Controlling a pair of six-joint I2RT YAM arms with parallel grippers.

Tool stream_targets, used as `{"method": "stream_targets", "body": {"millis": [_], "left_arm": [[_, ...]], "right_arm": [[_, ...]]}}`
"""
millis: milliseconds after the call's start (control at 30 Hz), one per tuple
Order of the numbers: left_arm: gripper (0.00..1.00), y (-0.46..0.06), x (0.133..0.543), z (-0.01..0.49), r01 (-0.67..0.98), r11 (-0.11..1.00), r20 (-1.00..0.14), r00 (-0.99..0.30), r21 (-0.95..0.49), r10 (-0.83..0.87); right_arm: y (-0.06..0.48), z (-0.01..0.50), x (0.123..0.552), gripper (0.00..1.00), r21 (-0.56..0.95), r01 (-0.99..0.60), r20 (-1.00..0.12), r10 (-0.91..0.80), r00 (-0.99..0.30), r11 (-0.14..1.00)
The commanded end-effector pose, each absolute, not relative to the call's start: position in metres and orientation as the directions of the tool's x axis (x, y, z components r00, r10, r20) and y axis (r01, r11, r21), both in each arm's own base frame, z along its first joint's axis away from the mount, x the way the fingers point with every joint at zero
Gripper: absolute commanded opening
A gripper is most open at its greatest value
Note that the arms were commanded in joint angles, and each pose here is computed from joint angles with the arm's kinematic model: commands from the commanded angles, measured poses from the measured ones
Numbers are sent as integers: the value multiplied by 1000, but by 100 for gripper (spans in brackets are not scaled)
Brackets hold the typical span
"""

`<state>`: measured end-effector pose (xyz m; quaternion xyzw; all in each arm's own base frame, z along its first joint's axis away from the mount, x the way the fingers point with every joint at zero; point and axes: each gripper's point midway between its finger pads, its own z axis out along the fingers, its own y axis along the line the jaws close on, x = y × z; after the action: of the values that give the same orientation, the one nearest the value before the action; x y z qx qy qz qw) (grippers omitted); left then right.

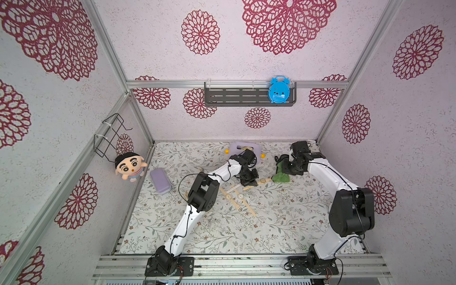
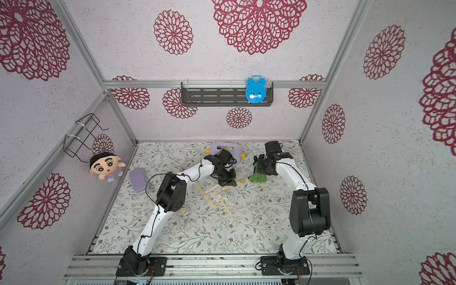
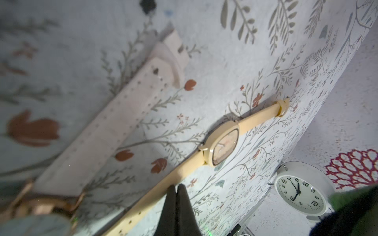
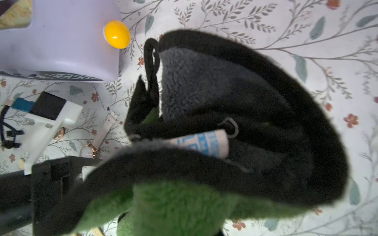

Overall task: Wipe the watch dial
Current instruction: Wipe the dirt from the watch dial.

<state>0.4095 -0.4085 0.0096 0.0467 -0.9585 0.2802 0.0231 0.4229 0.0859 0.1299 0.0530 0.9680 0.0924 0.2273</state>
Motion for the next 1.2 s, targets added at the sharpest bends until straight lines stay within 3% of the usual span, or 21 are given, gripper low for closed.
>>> {"method": "stream_targets", "body": {"millis": [0,267,433,800,967,1167], "left_arm": [[0,-361,404,-41,-178,916,121,-982,-360,-143],[0,-358,402,-43,-169,922,127,-983,-350,-132],[0,-355,402,-42,-167,924,127,-983,-344,-131],[0,-352,402,-42,-172,923,128,-982,-345,-136],[0,-351,402,-42,-172,924,130,-982,-342,-135],[0,-348,402,-41,-167,926,127,-983,-339,-131]], "right_arm": [[123,118,429,0,292,-22,-385,96,-918,956],[170,82,447,0,319,-76,-322,33,-946,945],[173,55,444,0,251,-76,-278,-3,-960,965],[127,-18,402,0,31,14,-172,19,-985,999],[93,-23,397,0,-121,76,-160,56,-986,990],[43,-10,403,0,-187,187,-173,155,-973,964]]}}
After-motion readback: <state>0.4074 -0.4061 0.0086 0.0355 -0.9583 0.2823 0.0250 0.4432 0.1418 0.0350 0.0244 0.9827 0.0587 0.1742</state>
